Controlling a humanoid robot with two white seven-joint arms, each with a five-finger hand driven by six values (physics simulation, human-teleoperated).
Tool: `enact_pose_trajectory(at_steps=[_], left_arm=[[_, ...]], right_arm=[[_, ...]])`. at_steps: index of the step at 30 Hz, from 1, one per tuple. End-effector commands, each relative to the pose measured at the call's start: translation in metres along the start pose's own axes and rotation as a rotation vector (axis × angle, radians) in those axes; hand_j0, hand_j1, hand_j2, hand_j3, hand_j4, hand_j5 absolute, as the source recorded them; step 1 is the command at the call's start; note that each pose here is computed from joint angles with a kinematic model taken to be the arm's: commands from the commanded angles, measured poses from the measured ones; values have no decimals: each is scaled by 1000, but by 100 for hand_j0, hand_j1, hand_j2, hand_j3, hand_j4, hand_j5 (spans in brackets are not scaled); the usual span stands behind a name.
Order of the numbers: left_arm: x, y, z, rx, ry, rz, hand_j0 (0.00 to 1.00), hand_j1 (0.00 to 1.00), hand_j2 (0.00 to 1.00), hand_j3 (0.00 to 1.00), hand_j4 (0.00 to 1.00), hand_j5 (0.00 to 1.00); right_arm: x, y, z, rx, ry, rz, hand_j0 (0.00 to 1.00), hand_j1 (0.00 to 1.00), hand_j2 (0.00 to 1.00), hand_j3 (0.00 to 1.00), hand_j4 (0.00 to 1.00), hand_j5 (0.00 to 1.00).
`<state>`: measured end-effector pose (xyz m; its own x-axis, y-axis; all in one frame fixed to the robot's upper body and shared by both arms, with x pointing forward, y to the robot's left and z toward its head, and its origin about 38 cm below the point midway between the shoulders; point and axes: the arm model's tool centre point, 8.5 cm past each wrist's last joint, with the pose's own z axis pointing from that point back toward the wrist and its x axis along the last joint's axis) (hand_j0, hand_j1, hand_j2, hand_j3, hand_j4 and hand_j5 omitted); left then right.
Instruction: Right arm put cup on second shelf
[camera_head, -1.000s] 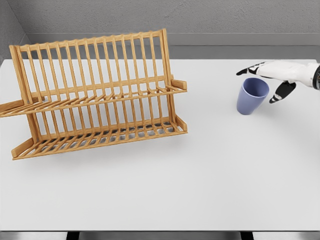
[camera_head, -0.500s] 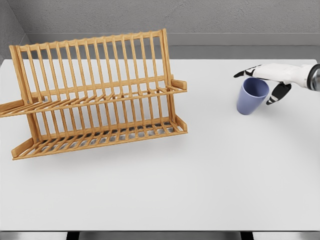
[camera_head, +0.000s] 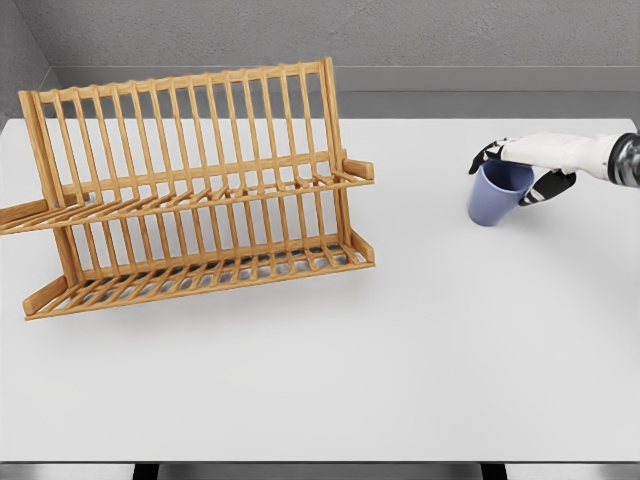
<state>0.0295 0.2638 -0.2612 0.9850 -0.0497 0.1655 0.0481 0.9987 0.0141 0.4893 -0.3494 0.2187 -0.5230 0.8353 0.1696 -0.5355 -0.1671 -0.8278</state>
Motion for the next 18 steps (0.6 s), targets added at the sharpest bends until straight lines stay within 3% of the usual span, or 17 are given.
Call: enact_pose_trajectory(at_steps=[1, 10, 18], left_arm=[[0, 0, 0, 0, 0, 1, 100, 100, 100, 100, 100, 100], [0, 0, 0, 0, 0, 1, 100, 100, 100, 100, 100, 100], [0, 0, 0, 0, 0, 1, 100, 100, 100, 100, 100, 100]], right_arm=[[1, 0, 0, -1, -3, -3, 63, 63, 63, 63, 63, 63], [1, -10, 4, -21, -2, 9, 63, 63, 63, 63, 63, 63], [3, -36, 13, -66, -1, 44, 63, 63, 63, 63, 63, 63]])
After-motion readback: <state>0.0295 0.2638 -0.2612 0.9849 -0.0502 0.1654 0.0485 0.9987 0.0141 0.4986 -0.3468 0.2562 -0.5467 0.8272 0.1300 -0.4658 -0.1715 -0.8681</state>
